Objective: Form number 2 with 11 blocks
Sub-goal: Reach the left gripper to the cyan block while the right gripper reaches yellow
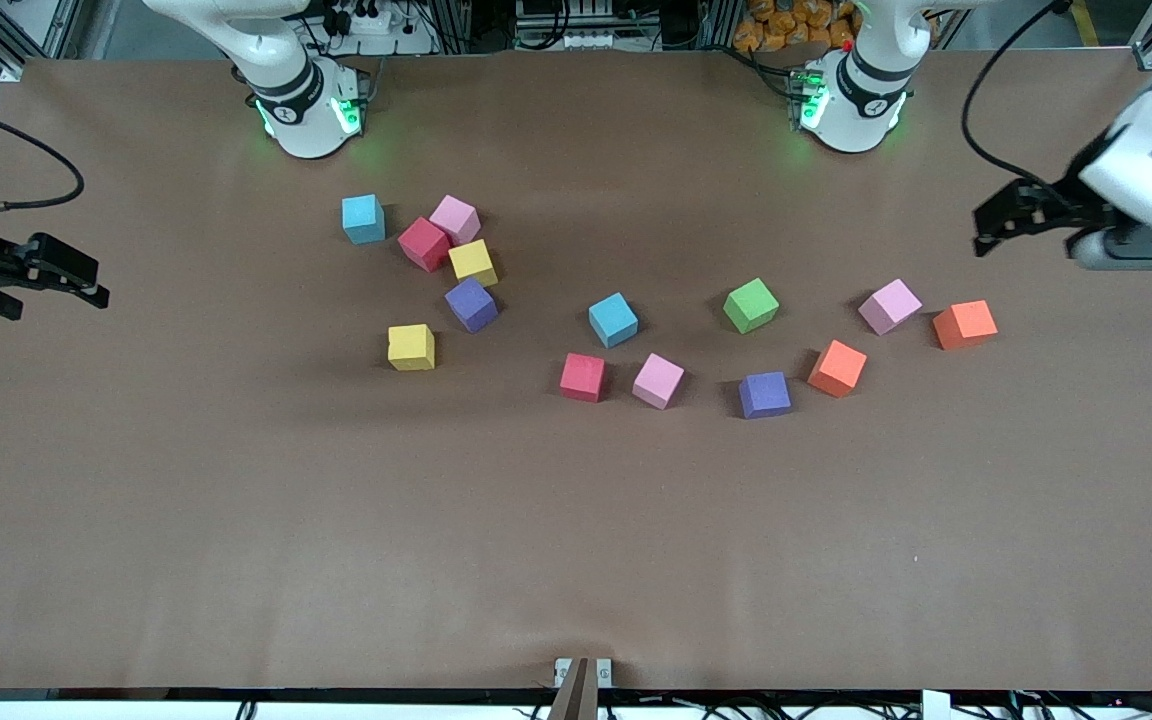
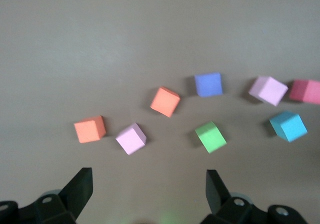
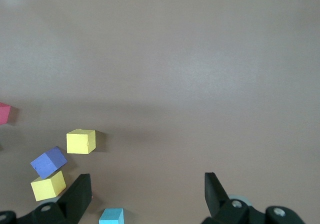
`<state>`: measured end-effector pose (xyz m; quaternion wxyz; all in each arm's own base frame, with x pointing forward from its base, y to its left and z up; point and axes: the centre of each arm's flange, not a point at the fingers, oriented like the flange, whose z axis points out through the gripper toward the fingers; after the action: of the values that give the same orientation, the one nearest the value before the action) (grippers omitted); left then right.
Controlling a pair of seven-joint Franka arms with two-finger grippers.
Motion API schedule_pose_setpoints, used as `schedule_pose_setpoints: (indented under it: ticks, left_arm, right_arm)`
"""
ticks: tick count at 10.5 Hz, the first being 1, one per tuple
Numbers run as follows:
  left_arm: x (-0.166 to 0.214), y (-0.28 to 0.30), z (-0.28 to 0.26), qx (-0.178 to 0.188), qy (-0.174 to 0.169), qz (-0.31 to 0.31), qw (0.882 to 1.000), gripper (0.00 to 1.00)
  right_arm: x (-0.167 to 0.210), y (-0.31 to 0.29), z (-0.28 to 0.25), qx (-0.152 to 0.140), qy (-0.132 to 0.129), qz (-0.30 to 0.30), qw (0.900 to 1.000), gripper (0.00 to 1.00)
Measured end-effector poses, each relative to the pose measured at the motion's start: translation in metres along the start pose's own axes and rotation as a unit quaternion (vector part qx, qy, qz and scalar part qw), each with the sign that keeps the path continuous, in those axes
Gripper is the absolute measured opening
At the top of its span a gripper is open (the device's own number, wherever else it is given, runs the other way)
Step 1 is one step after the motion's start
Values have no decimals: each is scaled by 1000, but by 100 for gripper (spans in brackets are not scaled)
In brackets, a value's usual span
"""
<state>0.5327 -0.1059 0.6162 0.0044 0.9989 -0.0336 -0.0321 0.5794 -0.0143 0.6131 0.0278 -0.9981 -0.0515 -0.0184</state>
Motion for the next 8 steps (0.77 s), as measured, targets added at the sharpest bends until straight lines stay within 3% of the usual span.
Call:
schedule_pose_setpoints:
  ticks: [2, 3, 6, 8]
  left_arm:
    - [-5, 41, 37, -4, -37, 27, 999, 100]
    - [-3, 56, 65, -23, -51, 31, 998, 100]
    - [1, 114, 147, -31, -79, -29, 996, 100]
    - [-2, 172, 179, -27, -75, -87, 993, 100]
  right_arm:
    - [0, 0, 0, 0, 0, 0, 1000, 100]
    - [0, 0, 0, 0, 0, 0, 1000, 100]
    - [0, -3, 1, 1, -3, -2, 1000, 100]
    - [1, -12, 7, 3, -11, -10, 1000, 100]
